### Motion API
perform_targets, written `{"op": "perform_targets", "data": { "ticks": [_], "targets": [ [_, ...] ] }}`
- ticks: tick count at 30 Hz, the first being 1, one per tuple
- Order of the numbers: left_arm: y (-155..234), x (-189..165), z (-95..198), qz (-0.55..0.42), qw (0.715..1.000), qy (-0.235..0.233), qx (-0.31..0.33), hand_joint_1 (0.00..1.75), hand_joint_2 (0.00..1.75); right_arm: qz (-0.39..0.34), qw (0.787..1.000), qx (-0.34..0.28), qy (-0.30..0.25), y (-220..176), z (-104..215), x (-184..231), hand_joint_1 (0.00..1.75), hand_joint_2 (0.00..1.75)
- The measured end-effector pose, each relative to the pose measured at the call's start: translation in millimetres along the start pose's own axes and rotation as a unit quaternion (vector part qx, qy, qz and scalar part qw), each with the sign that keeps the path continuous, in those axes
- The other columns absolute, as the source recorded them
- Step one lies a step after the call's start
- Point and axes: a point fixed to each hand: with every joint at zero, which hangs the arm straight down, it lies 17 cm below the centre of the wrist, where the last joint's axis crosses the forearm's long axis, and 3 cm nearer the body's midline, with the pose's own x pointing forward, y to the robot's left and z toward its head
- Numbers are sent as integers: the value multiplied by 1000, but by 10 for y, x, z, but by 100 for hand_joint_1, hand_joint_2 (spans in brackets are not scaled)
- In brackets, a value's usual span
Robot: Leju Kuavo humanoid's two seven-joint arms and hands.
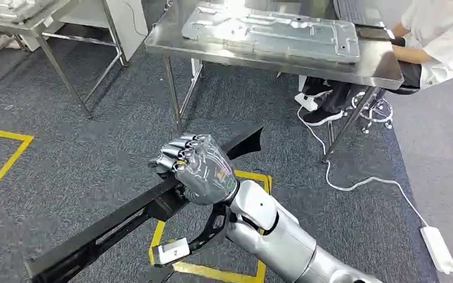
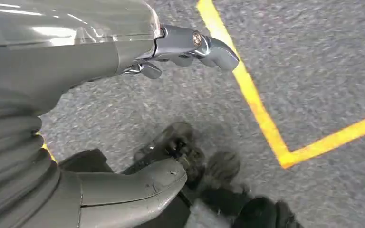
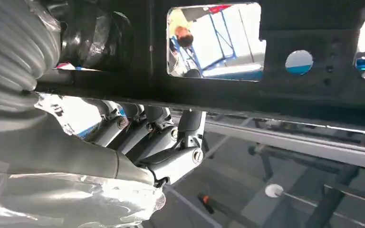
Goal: Take the parts from the cabinet and place them on the table.
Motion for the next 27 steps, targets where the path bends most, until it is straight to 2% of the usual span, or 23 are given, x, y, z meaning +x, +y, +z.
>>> {"op": "perform_targets", "data": {
  "ticks": [27],
  "targets": [
    [-27,45,-8,2,1000,-7,-2,0,175,-2,1000,6,-6,45,-40,33,175,175]
  ]
}}
